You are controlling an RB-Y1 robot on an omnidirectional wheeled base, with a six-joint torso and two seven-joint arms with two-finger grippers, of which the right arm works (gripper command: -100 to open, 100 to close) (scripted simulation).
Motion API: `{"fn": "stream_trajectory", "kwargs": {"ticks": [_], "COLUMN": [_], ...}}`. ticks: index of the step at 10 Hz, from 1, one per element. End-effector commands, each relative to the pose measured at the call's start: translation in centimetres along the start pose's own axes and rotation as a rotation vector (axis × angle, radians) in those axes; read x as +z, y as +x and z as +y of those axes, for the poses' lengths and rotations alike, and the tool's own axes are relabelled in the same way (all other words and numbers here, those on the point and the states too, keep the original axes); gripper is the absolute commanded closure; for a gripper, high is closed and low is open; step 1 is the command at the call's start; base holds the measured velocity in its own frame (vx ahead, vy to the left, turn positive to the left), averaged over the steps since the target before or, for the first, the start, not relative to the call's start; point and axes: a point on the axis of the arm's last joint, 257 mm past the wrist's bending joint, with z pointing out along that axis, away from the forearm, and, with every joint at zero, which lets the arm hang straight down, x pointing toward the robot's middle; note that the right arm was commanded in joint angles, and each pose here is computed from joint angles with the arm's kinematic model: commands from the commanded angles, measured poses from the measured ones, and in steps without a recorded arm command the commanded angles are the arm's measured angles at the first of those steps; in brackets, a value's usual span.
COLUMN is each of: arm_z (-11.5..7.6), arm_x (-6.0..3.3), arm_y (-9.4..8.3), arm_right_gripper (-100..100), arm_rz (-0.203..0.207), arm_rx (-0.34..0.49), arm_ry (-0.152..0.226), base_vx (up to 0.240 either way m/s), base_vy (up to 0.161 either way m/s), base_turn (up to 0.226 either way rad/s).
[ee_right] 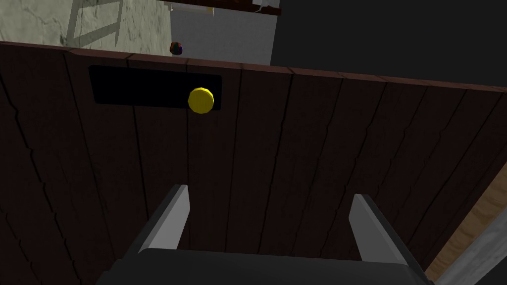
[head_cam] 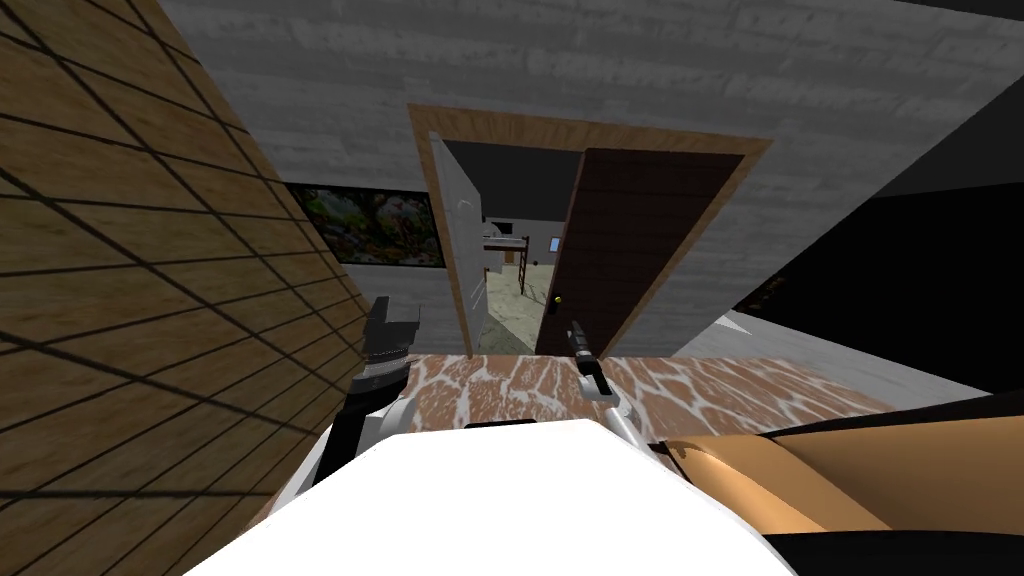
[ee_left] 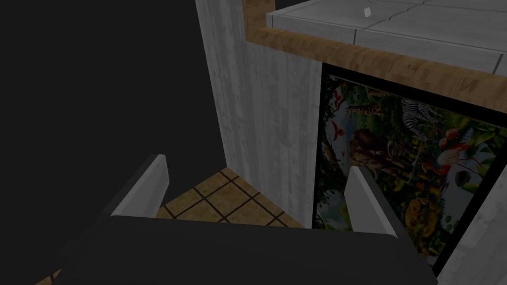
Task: Push the door open
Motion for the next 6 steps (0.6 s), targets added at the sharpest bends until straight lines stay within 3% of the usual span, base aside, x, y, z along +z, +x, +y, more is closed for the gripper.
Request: {"fn": "stream_trajectory", "kwargs": {"ticks": [1, 2, 3, 6], "arm_z": [-0.8, -1.0, -1.5, -2.7], "arm_x": [0.07, 0.57, 0.39, 0.98], "arm_y": [-0.7, -1.4, -1.5, -3.2], "arm_right_gripper": [-100, -100, -100, -100], "arm_rz": [-0.009, -0.018, -0.021, -0.046], "arm_rx": [0.002, 0.005, 0.004, 0.009], "arm_ry": [0.018, 0.021, 0.032, 0.059], "base_vx": [-0.007, -0.009, 0.002, 0.002], "base_vy": [-0.065, -0.062, -0.057, -0.053], "base_turn": [0.073, 0.088, 0.08, 0.116]}}
